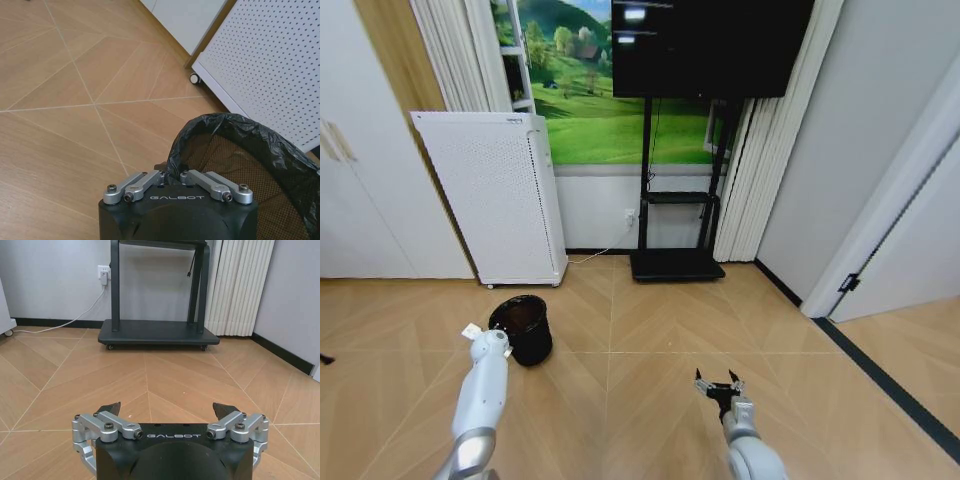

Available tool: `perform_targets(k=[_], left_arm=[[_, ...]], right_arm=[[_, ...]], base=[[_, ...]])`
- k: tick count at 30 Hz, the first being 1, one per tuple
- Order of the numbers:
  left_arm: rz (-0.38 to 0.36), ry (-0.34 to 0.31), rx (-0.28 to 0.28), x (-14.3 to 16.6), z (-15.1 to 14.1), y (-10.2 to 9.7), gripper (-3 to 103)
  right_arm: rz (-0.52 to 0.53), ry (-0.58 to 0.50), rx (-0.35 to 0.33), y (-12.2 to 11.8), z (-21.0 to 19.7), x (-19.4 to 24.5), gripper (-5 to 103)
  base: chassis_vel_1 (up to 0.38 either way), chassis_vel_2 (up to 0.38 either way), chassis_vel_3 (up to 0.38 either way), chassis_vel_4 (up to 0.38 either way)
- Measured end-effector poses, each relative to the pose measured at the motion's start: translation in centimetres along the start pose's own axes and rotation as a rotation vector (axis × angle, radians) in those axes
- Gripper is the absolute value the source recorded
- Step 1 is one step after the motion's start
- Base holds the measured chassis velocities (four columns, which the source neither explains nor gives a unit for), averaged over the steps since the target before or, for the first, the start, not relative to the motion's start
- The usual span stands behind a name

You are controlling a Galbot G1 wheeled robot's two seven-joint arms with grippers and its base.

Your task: Pick up the trash bin and place the garbage on the floor into it.

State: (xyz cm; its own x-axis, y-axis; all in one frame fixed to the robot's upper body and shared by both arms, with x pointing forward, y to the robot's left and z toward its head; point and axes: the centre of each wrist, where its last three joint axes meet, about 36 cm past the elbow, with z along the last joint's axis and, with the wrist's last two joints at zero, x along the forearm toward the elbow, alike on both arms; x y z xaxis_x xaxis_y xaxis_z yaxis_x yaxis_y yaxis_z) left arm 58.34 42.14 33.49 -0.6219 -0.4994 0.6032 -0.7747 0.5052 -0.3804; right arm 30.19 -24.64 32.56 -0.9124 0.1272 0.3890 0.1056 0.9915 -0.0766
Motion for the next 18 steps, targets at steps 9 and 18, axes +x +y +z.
perform_targets(k=[9, 18], left_arm=[[-0.01, -0.016, -0.012, -0.66, 0.92, 0.4, 8], [0.02, -0.051, -0.056, -0.78, 1.14, 0.94, 45]], right_arm=[[-0.003, -0.011, -0.013, 0.47, 0.63, 0.03, 100], [-0.016, -0.02, 0.0, 0.66, 0.93, 0.25, 100]], base=[[0.0, 0.0, 0.0, 0.0], [0.0, 0.0, 0.0, 0.0]])
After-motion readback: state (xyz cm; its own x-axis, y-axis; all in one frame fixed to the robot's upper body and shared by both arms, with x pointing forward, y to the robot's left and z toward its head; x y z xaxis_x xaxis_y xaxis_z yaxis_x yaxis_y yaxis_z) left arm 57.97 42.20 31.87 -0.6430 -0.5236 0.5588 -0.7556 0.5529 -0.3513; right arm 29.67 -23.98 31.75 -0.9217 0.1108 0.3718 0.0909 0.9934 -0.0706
